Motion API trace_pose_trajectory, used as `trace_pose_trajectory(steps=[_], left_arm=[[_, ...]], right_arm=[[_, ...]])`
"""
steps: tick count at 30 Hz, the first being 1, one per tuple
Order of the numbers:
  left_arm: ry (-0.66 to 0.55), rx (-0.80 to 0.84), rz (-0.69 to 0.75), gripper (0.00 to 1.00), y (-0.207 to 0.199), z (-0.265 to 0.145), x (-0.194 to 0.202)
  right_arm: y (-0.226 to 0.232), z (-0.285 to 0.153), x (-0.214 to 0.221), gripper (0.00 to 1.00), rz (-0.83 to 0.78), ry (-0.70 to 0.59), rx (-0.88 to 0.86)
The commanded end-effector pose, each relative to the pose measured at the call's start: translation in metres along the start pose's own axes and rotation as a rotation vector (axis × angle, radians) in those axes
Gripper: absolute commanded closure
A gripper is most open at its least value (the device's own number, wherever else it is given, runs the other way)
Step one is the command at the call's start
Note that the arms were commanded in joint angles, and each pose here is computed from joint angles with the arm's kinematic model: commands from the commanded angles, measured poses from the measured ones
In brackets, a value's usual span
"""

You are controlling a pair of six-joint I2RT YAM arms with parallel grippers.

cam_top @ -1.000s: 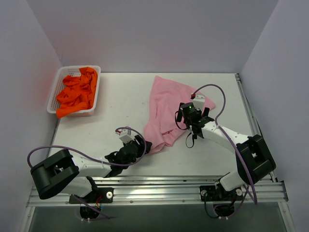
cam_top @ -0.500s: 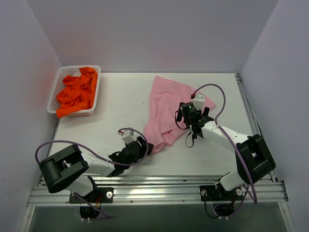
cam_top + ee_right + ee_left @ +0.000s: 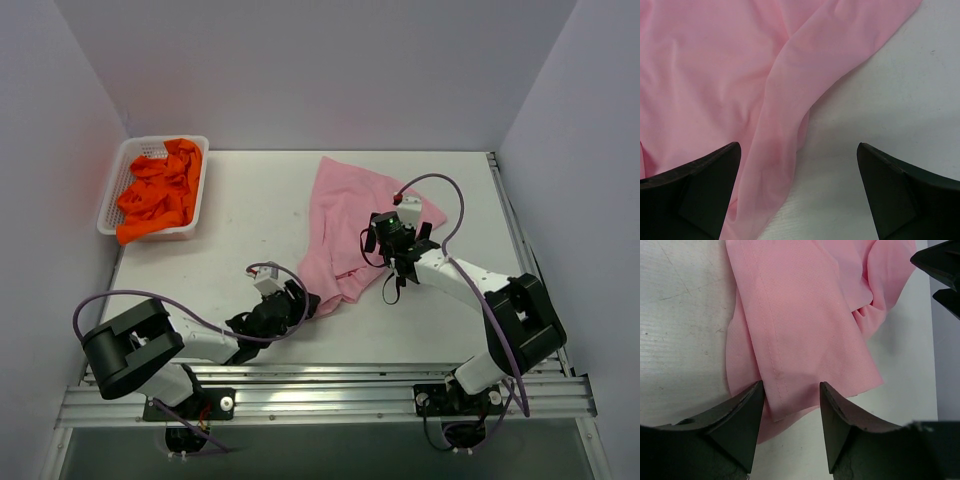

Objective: Fold and stack the t-shirts
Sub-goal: Flatten out the tshirt

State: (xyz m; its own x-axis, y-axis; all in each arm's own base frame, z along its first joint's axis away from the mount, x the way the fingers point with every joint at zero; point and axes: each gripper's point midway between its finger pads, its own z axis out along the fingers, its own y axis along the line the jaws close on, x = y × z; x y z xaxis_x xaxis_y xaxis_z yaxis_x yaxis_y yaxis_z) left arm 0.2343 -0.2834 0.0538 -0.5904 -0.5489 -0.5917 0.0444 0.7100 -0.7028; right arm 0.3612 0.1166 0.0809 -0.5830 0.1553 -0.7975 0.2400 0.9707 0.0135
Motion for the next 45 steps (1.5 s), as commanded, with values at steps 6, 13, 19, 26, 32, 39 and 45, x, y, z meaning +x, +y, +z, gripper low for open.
trace_pose_trajectory(steps=[6,13,19,26,32,39,45], left_arm=[[-0.026,0.069,-0.007,0.61,-0.030,0.006,-0.011],[-0.039,0.044,0.006,0.98,-0.030,0.003,-0.017],[-0.079,0.015,0.027,0.98,-0.018,-0.019,-0.035],[-0.221,0.007,0.004,0.98,0.000,-0.078,-0.088],[-0.261,-0.004,-0.015,0.98,0.022,-0.100,-0.097],[-0.228,-0.020,-0.006,0.98,0.027,-0.098,-0.089],[-0.210,-0.027,-0.002,0.98,0.032,-0.096,-0.083]], right_arm=[[0.002,-0.002,-0.012,0.04,0.010,-0.029,0.025],[0.000,0.001,-0.011,0.09,0.001,-0.029,0.038],[0.015,-0.010,-0.025,0.12,0.018,-0.035,0.017],[0.085,-0.035,-0.075,0.09,0.027,-0.090,-0.073],[0.174,-0.018,-0.138,0.07,0.039,-0.148,-0.170],[0.256,0.070,-0.129,0.07,-0.057,-0.077,-0.208],[0.294,0.104,-0.094,0.06,-0.024,-0.042,-0.337]])
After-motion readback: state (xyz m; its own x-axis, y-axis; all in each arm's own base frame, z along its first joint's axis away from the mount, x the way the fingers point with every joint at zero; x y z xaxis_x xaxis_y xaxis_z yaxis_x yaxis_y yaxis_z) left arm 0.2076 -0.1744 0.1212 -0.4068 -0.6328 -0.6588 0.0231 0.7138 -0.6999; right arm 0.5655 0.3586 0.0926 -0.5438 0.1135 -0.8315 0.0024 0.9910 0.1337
